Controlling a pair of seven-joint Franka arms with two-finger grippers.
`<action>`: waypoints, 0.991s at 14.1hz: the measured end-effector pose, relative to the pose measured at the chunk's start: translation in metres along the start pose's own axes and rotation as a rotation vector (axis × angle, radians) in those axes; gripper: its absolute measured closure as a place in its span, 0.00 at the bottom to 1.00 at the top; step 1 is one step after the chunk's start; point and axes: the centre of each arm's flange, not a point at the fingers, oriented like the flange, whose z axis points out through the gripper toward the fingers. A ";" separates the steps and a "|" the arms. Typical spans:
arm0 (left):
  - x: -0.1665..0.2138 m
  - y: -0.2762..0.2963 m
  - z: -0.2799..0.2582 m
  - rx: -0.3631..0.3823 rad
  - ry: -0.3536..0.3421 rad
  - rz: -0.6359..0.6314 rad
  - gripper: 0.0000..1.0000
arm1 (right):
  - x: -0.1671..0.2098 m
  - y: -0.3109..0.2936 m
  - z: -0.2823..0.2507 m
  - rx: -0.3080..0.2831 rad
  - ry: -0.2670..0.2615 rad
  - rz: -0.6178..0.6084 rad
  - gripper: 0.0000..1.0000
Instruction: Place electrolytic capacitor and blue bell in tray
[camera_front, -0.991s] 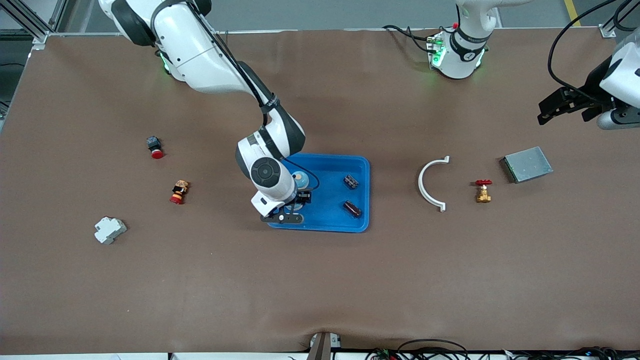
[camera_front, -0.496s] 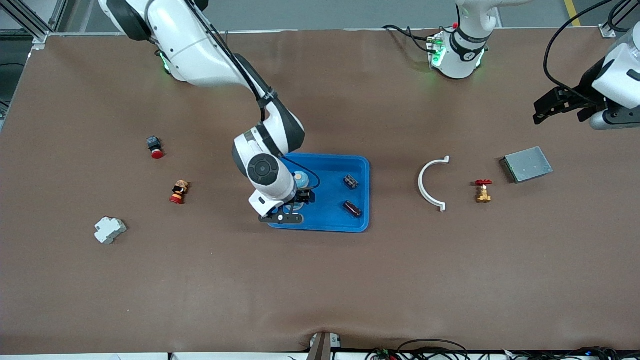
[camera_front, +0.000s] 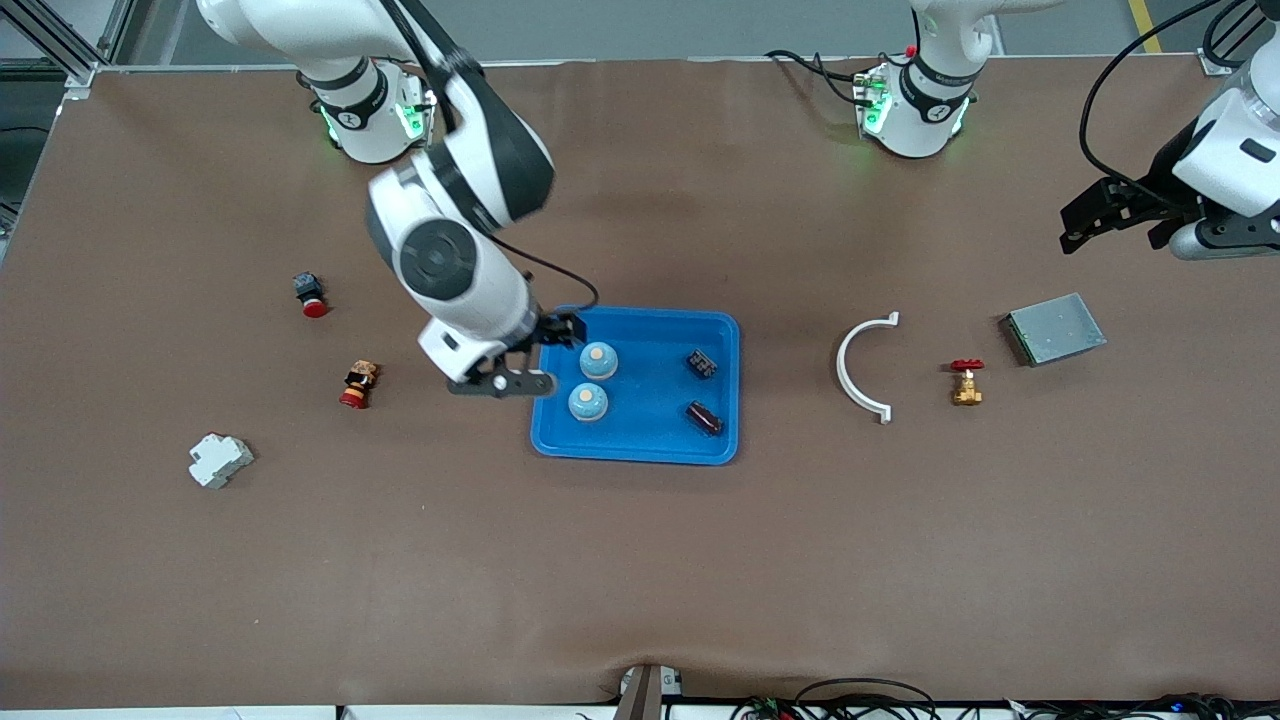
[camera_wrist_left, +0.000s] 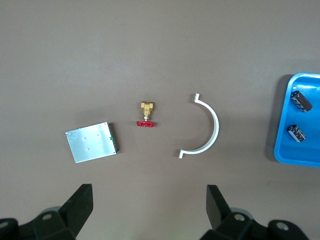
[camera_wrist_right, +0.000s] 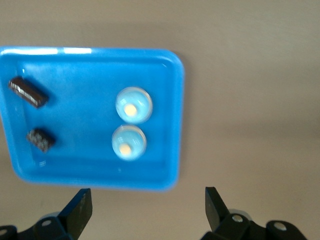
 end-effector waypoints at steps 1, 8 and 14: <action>0.000 0.000 0.001 0.000 0.000 0.000 0.00 | -0.013 0.015 -0.020 -0.002 -0.015 0.001 0.00; -0.002 0.007 -0.001 0.001 0.005 0.012 0.00 | -0.051 0.122 -0.089 0.012 -0.074 0.011 0.00; -0.002 0.007 -0.002 0.002 0.007 0.012 0.00 | -0.016 0.283 -0.106 0.079 -0.082 0.071 0.00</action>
